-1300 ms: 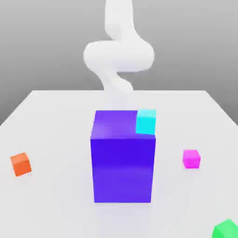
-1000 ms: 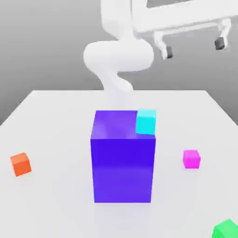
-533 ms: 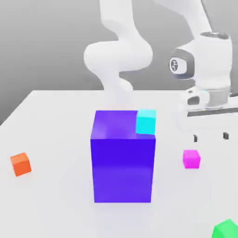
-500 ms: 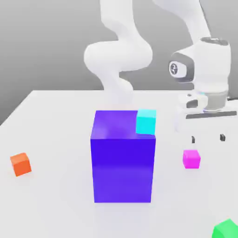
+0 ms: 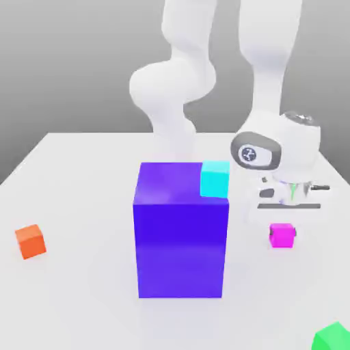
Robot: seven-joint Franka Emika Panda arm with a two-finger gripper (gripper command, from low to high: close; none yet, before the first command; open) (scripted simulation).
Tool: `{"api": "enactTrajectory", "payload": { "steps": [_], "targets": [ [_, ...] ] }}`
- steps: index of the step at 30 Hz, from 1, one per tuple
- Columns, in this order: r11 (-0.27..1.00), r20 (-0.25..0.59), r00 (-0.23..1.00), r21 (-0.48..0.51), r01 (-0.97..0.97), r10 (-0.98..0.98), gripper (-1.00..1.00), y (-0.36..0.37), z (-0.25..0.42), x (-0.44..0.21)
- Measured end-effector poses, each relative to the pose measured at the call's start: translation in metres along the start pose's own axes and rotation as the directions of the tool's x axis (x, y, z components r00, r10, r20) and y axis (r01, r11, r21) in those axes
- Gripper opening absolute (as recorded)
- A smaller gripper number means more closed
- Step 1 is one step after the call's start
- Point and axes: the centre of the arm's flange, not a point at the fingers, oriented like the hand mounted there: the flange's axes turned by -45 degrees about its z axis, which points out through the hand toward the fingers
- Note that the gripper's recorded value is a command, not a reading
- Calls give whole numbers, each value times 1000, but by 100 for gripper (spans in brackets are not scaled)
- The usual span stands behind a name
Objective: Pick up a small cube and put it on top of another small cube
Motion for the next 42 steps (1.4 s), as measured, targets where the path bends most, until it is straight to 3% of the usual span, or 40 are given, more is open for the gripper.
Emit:
{"api": "enactTrajectory", "payload": {
  "steps": [11, 24, 35, 39, 40, 42],
  "targets": [
    [1000, -4, 1000, -5, 20, -20, -100, -4, -63, 4],
    [974, -2, 974, -37, 224, -224, -100, -37, -86, 150],
    [928, 3, 928, -9, 373, -373, -100, -14, -113, 288],
    [922, 0, 922, -2, 388, -388, -100, -6, -74, 307],
    [921, 0, 921, -3, 388, -388, 100, -6, -61, 307],
    [921, 0, 921, -3, 388, -388, 100, -6, -61, 307]
  ]
}}
